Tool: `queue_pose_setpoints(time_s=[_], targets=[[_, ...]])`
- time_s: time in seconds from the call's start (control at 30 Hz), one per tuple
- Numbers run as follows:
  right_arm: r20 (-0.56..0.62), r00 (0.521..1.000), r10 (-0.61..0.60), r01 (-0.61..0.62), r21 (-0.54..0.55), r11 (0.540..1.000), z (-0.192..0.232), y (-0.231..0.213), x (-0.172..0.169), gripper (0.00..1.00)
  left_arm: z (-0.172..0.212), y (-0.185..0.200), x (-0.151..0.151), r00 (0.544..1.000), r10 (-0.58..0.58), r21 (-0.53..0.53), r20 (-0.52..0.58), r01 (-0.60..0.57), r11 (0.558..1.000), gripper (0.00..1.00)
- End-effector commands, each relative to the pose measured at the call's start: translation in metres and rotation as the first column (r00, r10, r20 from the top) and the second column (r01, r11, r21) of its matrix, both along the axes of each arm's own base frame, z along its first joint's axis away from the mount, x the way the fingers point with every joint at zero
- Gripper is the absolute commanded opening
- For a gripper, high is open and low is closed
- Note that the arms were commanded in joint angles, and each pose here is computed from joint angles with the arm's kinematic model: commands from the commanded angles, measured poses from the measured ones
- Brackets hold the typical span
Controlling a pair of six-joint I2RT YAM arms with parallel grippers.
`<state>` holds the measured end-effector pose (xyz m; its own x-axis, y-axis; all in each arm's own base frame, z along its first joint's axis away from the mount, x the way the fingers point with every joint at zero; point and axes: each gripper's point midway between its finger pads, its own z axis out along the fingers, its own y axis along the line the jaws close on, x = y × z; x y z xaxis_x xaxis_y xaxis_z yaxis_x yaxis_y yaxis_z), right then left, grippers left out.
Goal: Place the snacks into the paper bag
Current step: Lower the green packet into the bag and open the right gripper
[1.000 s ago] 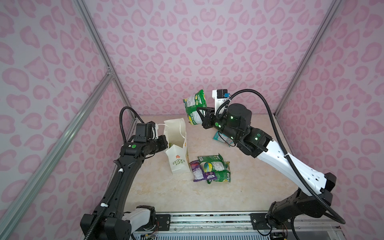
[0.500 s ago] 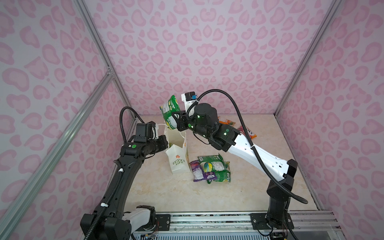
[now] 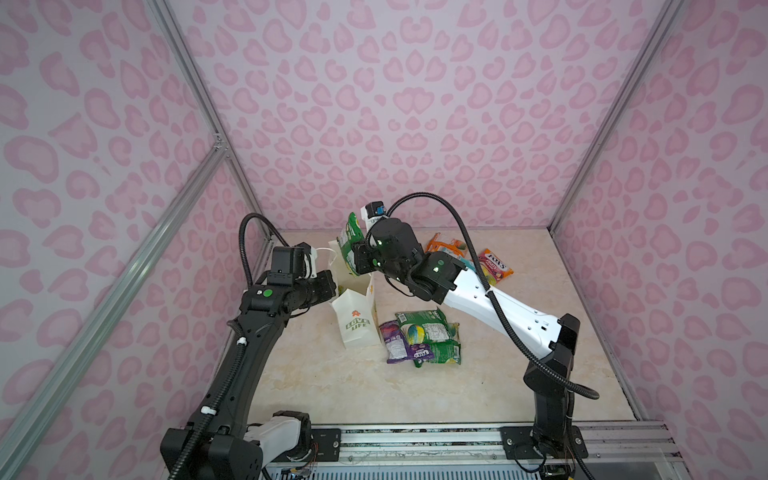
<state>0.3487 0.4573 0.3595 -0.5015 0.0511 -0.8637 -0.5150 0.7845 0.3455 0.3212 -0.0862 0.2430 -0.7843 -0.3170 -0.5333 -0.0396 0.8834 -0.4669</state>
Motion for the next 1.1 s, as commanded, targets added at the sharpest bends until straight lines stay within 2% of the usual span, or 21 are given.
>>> queue_pose_setpoints(time_s=[0.0,0.5,0.63,0.7,0.8,1.07], targets=[[-0.021,0.999,-0.026,0.026,-0.001,1.000,-0.011,-0.001,0.004,0.00,-0.001,-0.001,-0.001,1.000,-0.012,0.002,-0.003,0.012,1.000,0.03],[-0.083,0.996,-0.022,0.018,-0.056,0.998,-0.044,0.008,0.006,0.01,-0.003,-0.002,-0.001,1.000,-0.017,-0.002,-0.008,0.017,1.000,0.03],[-0.088,0.996,-0.014,0.009,-0.052,0.999,-0.045,0.010,0.006,0.16,-0.003,-0.001,0.000,1.000,-0.013,0.003,-0.007,0.013,1.000,0.04],[-0.083,0.997,-0.008,0.004,-0.052,0.999,-0.043,0.011,0.005,0.31,-0.003,-0.002,0.000,1.000,-0.016,0.000,-0.008,0.016,1.000,0.03],[-0.073,0.997,0.001,-0.004,-0.042,0.999,-0.037,0.011,0.004,0.41,-0.004,-0.001,0.000,1.000,-0.011,0.005,-0.010,0.011,1.000,0.03],[-0.044,0.998,0.036,-0.037,-0.022,0.999,-0.018,0.009,-0.003,0.55,-0.004,-0.001,0.000,1.000,-0.010,0.006,-0.011,0.010,1.000,0.03]])
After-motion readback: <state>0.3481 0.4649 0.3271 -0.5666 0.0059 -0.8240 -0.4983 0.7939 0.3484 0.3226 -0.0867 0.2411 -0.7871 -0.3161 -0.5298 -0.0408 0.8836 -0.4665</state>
